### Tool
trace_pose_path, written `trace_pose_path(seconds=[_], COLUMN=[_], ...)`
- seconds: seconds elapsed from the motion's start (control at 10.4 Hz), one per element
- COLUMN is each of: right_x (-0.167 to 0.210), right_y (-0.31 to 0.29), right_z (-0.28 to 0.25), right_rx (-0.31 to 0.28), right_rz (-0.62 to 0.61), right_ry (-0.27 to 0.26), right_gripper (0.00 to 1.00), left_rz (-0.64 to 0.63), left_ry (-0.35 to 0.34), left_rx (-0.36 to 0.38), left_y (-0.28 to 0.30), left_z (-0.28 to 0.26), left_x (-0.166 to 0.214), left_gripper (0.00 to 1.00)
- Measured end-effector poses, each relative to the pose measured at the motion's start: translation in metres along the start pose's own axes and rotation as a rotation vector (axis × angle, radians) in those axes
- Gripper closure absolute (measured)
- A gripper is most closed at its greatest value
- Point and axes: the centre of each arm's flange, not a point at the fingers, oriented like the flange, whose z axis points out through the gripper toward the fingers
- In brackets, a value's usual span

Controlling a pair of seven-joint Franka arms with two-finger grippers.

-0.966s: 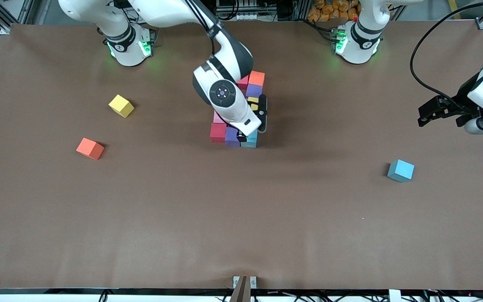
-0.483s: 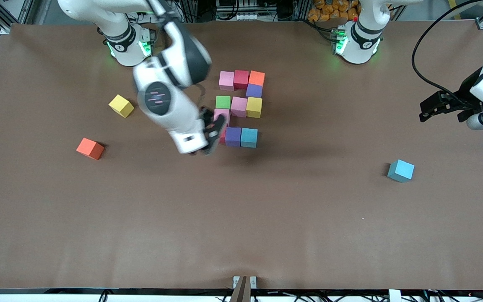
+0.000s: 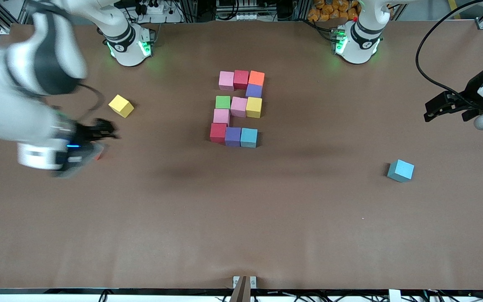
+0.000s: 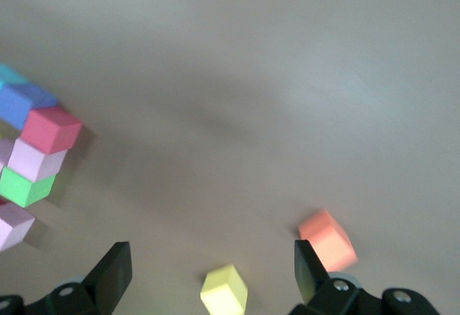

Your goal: Form number 2 with 11 blocks

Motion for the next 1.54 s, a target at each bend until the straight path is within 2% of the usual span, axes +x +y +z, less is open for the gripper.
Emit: trace_pose_path(seconds=[0.19, 0.48, 0.58, 0.77, 0.97, 1.54], right_x=[-0.032, -0.068, -0.072, -0.070, -0.071, -0.075], right_y=[0.036, 0.070, 0.066, 0.021, -0.026, -0.022], right_z=[-0.032, -0.058, -0.063, -0.073, -0.082, -0.078], right_rx=[0.003, 0.018, 0.027, 0.025, -0.002, -0.031], right_rz=[0.121, 0.205, 0.246, 0.323, 0.324, 0.334], right_ry=[0.018, 0.051, 0.055, 0.064, 0.074, 0.061], right_gripper=[0.00, 0.00, 0.00, 0.00, 0.00, 0.00], left_rz=[0.000, 0.001, 0.001, 0.000, 0.001, 0.002], left_ry=[0.000, 0.000, -0.001, -0.002, -0.003, -0.003], left_rx=[-0.001, -0.001, -0.001, -0.001, -0.001, -0.001], left_y=[0.000, 0.000, 0.000, 0.000, 0.000, 0.001], left_z=[0.000, 0.000, 0.000, 0.001, 0.001, 0.001], left_x=[0.000, 0.000, 0.000, 0.000, 0.000, 0.000], left_gripper=[0.00, 0.00, 0.00, 0.00, 0.00, 0.00])
